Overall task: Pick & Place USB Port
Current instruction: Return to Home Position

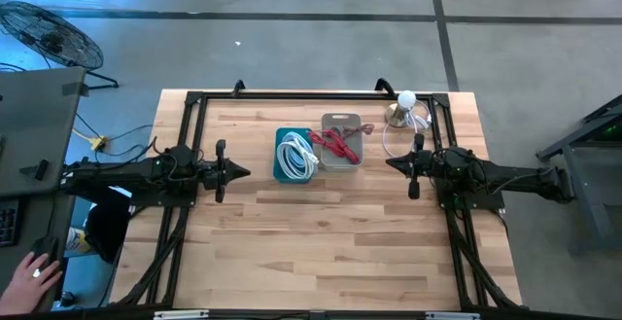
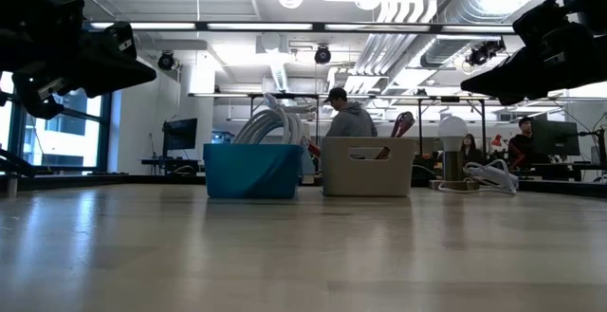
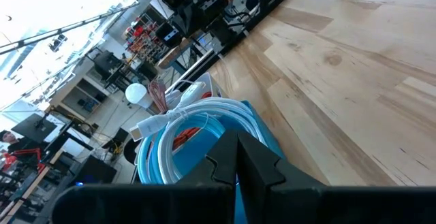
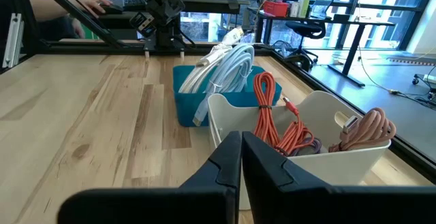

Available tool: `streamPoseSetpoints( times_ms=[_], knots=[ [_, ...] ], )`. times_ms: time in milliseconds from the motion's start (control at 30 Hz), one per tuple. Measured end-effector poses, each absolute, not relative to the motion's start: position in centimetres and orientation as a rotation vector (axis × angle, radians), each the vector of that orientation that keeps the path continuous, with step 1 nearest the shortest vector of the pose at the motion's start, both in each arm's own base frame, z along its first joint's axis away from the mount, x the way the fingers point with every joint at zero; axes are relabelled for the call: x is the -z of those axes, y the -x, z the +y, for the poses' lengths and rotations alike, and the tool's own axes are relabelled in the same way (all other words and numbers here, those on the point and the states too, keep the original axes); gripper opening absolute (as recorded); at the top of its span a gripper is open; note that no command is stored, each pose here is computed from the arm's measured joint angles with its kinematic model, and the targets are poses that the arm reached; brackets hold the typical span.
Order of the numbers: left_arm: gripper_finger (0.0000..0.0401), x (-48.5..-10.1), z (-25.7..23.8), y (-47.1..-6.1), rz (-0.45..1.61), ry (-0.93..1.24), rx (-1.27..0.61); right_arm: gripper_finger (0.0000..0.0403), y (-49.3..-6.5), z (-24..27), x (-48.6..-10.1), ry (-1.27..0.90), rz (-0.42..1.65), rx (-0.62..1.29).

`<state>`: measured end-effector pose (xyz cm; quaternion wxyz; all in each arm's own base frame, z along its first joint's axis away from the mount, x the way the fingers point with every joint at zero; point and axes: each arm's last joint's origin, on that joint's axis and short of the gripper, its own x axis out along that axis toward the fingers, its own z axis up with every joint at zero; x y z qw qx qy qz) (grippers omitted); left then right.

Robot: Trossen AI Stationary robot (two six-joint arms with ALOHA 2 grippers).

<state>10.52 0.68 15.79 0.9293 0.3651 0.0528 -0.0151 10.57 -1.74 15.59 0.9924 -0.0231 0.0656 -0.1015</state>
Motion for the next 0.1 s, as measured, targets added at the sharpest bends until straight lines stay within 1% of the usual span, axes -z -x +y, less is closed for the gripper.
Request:
streamPoseSetpoints(
  times_ms=[100],
  knots=[
    [0.0001,-15.79,0.68,-10.52,0.108,-0.748,0.031,0.0007,-10.57,-1.74,-15.58,0.046,0.132,0.204]
  ],
)
